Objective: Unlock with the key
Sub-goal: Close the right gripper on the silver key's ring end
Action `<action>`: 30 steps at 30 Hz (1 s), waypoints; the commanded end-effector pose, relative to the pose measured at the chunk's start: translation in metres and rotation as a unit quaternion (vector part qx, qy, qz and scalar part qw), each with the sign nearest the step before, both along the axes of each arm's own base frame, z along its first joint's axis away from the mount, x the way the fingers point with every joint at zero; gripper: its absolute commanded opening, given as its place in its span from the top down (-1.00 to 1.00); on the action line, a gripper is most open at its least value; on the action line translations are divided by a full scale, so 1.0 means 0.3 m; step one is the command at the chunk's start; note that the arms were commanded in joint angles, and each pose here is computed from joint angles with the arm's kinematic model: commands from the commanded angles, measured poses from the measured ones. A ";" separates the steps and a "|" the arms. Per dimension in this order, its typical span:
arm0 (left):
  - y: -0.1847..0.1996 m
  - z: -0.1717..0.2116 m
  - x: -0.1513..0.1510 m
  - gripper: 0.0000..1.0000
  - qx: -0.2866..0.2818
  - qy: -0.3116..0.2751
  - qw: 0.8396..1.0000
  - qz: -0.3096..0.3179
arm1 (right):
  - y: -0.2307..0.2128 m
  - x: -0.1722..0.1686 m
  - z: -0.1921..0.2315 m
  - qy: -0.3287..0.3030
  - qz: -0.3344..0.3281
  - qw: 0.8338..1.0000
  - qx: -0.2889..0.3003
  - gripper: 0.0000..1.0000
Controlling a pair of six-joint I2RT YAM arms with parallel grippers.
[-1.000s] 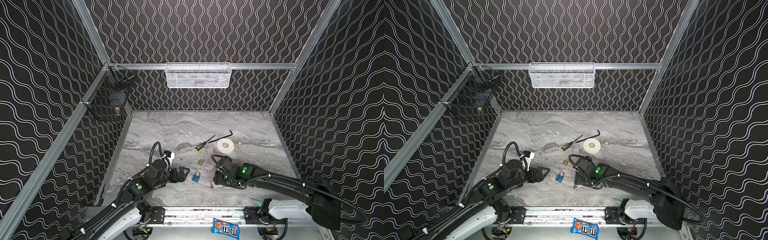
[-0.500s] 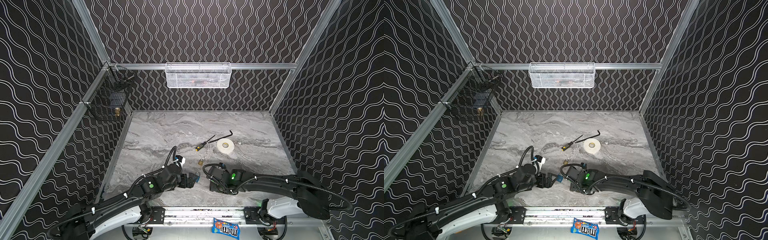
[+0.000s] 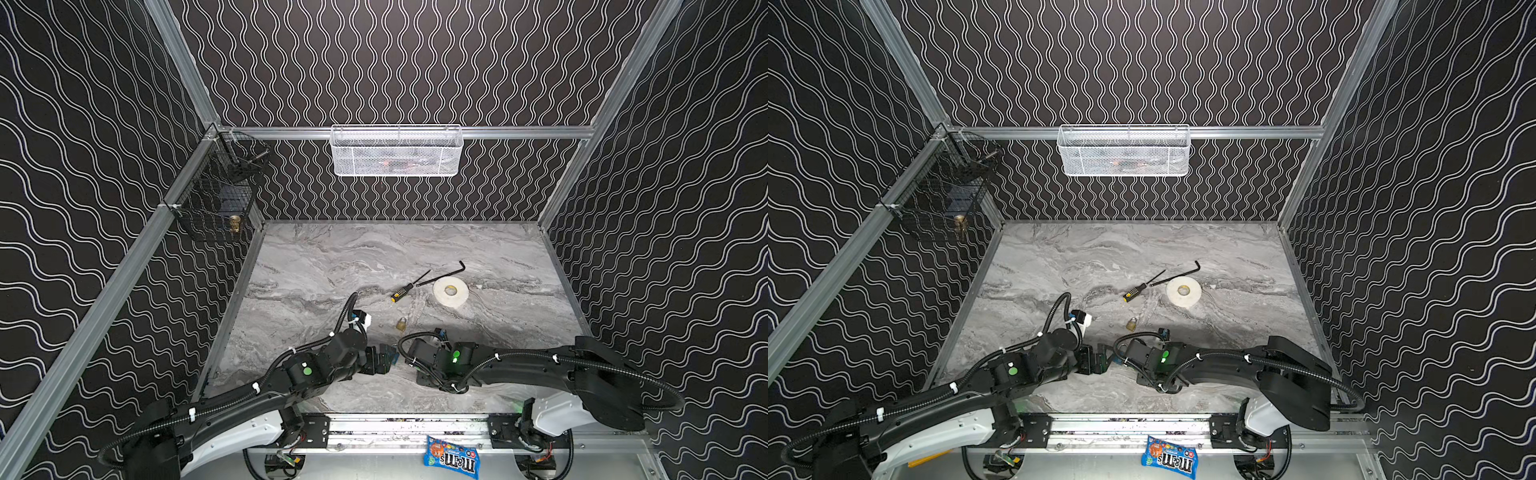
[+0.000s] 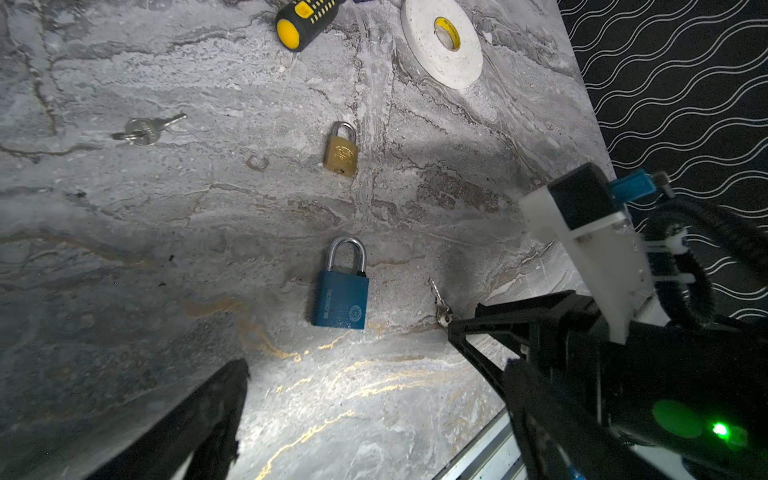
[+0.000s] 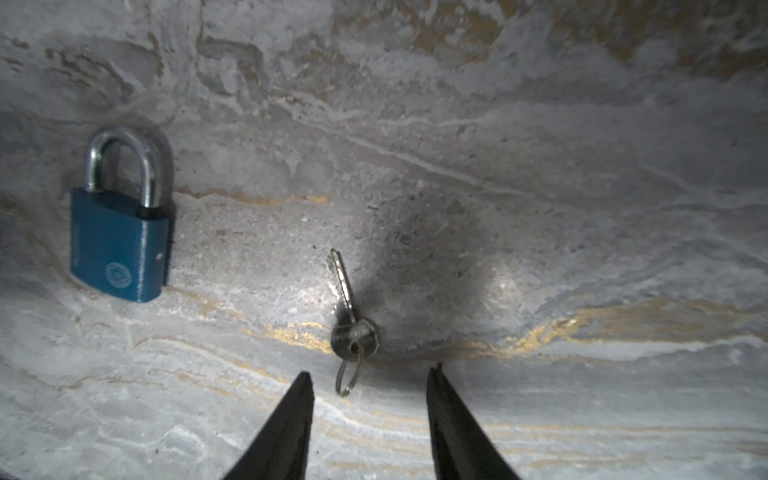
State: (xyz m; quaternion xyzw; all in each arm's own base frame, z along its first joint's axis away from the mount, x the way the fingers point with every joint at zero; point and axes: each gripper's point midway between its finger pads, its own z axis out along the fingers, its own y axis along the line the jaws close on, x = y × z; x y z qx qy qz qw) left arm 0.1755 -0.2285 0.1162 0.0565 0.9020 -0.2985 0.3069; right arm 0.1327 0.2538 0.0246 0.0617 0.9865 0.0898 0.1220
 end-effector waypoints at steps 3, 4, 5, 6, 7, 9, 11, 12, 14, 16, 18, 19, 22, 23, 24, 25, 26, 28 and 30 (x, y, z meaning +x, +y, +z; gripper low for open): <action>0.021 0.011 0.013 -0.98 0.008 -0.006 1.000 0.018 | 0.000 0.018 -0.001 -0.013 -0.014 1.000 -0.008 0.17; 0.022 0.009 0.012 -0.98 0.008 -0.006 1.000 0.019 | -0.005 0.019 -0.004 -0.014 -0.015 1.000 -0.011 0.19; 0.022 0.007 0.013 -0.98 0.008 -0.006 1.000 0.018 | -0.009 0.018 -0.008 -0.015 -0.016 1.000 -0.014 0.20; 0.022 0.005 0.013 -0.98 0.009 -0.005 1.000 0.019 | -0.013 0.019 -0.012 -0.014 -0.018 1.000 -0.016 0.22; 0.022 0.002 0.011 -0.98 0.009 -0.002 1.000 0.020 | -0.015 0.018 -0.015 -0.014 -0.019 1.000 -0.018 0.25; 0.019 0.001 0.012 -0.98 0.008 -0.001 1.000 0.019 | -0.016 0.018 -0.015 -0.014 -0.017 1.000 -0.020 0.30; 0.014 0.001 0.013 -0.98 0.008 -0.002 1.000 0.017 | -0.019 0.018 -0.020 -0.013 -0.015 1.000 -0.024 0.32; 0.012 -0.002 0.014 -0.98 0.009 -0.001 1.000 0.016 | -0.022 0.016 -0.023 -0.012 -0.015 0.999 -0.026 0.35; 0.007 -0.001 0.013 -0.98 0.009 0.001 1.000 0.014 | -0.027 0.013 -0.027 -0.010 -0.016 0.999 -0.030 0.38; 0.004 0.005 0.013 -0.98 0.008 0.001 1.000 0.012 | -0.028 0.011 -0.025 -0.009 -0.012 0.999 -0.031 0.44; 0.004 0.003 0.015 -0.98 0.010 0.000 1.000 0.013 | -0.023 0.009 -0.027 -0.007 -0.008 1.000 -0.029 0.46; 0.005 0.001 0.016 -0.98 0.011 0.000 1.000 0.014 | -0.014 0.003 -0.032 -0.002 -0.003 1.000 -0.024 0.46; 0.005 0.006 0.018 -0.98 0.011 -0.001 1.000 0.015 | -0.001 0.006 -0.031 -0.002 -0.001 1.000 -0.020 0.48; 0.005 0.008 0.019 -0.98 0.010 -0.002 1.000 0.015 | 0.004 0.009 -0.027 -0.003 0.000 1.000 -0.022 0.48; 0.005 0.009 0.019 -0.98 0.009 -0.002 1.000 0.016 | 0.004 0.012 -0.026 -0.003 0.001 1.000 -0.027 0.49; 0.007 0.008 0.018 -0.98 0.009 -0.002 1.000 0.017 | 0.006 0.014 -0.026 -0.004 0.003 1.000 -0.029 0.49; 0.010 0.006 0.017 -0.98 0.010 -0.001 1.000 0.018 | 0.010 0.017 -0.023 -0.006 0.004 1.000 -0.028 0.48; 0.018 0.005 0.016 -0.98 0.012 -0.003 1.000 0.020 | 0.020 0.016 -0.022 -0.005 0.006 1.000 -0.023 0.48; 0.027 0.009 0.016 -0.98 0.015 -0.004 1.000 0.023 | 0.026 0.016 -0.017 -0.004 0.007 1.000 -0.021 0.48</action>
